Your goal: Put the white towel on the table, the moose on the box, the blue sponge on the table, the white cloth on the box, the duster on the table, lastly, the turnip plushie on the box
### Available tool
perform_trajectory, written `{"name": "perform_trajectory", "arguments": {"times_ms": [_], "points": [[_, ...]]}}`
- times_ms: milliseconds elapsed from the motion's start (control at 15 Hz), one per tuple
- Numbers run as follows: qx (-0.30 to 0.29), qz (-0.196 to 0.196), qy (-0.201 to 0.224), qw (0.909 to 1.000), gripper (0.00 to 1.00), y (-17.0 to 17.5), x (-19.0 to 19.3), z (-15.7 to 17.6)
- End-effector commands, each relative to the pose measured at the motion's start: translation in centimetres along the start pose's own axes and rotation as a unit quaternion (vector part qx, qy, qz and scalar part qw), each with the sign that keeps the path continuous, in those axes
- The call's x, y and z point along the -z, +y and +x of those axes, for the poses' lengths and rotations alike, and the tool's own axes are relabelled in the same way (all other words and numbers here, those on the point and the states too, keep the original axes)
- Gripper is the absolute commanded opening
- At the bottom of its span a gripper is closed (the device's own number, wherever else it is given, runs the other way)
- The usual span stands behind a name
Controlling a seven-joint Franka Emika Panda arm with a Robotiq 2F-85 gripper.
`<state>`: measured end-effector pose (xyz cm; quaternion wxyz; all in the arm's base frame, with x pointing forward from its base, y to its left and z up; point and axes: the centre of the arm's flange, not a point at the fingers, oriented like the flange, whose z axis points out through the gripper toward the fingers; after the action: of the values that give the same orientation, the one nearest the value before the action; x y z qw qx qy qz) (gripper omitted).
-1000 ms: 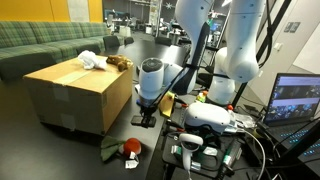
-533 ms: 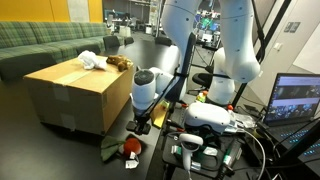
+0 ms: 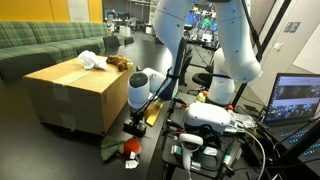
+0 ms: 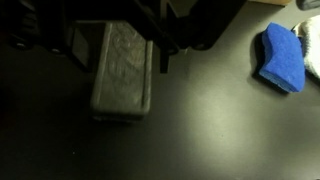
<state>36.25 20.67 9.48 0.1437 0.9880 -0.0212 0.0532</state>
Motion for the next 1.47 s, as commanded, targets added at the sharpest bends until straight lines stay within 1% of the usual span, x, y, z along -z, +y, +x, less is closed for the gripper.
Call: {"name": "perform_trajectory", "arguments": {"times_ms": [0,133,267,533,800,1000,1133,1400], "points": [[-0.011,0.007,0.018,0.9998,1.00,0.3,-0.1,0.5],[-0.012,0.020,0.015,0.9996,1.00,0.2,0.9,0.5],[-0.007,0.045,0.010,0.9989,1.00,-0.4,2.3,0.0],[-0.004,0.087,0.019,0.9960,1.00,-1.5,5.3,-0.6],[0.003,0.140,0.014,0.9900,1.00,-2.7,8.2,-1.3],[0.024,0.180,-0.004,0.9833,1.00,-4.9,9.1,-3.1],[0.040,0.196,-0.016,0.9797,1.00,-6.2,9.2,-4.5],[0.061,0.198,-0.019,0.9780,1.00,-8.1,8.6,-6.1]]}}
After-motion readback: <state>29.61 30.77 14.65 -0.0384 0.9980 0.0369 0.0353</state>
